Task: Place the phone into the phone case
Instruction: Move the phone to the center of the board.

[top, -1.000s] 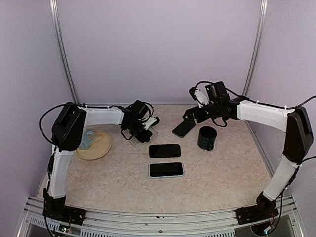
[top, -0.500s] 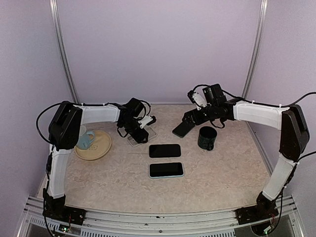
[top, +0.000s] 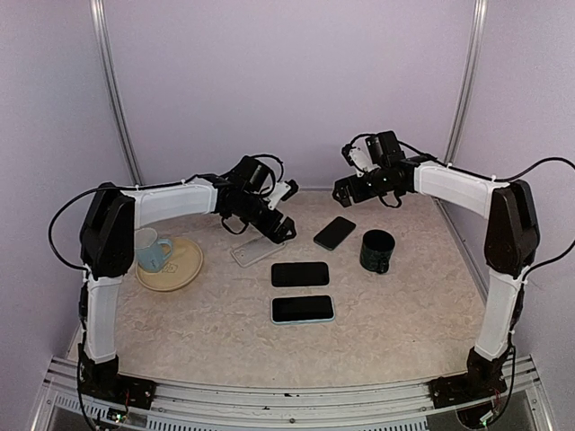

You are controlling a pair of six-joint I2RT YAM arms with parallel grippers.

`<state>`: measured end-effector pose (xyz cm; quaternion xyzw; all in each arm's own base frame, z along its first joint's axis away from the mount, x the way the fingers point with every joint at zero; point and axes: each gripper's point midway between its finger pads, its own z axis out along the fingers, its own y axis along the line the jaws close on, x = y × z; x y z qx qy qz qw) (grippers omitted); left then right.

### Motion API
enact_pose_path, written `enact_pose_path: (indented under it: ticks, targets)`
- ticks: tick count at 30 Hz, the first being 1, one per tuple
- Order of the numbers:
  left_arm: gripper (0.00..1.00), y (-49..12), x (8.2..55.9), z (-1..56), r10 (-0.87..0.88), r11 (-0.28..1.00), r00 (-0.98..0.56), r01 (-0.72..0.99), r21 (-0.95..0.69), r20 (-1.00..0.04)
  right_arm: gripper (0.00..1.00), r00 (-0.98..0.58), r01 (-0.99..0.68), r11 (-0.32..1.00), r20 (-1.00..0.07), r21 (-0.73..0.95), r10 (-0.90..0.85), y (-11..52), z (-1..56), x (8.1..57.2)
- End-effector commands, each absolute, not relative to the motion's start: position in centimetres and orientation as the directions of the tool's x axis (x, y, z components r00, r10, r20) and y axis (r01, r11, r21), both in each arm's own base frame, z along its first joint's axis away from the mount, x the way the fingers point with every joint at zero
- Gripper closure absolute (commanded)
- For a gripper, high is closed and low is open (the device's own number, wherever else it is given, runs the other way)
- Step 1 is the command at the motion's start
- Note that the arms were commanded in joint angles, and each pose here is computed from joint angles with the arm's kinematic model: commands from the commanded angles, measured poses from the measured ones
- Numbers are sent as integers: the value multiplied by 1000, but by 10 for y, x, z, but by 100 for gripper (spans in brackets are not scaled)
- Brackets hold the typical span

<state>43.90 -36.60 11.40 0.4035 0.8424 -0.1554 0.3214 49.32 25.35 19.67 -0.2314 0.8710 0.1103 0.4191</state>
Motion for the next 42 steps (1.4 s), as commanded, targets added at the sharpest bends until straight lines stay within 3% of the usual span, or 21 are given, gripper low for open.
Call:
enact_pose_path:
  ticks: [1,17,28,42]
  targets:
    - [1,-408,441,124,527,641,-442,768,-2,-726,0,-588,-434,899,-739,-55,-329,225,183,517]
    - [1,-427,472,104,277,789,-608,586,-185,-744,0,-686,-245,925,-622,-291,-378,126,120,601]
    - [1,-440,483,83,110,738,-758,496,-458,-643,0,-641,-410,857,-569,-311,-514,137,78,609]
    - [1,-465,471,68,17,658,-871,379,-651,-491,0,-611,-485,821,-556,-300,-564,148,49,614]
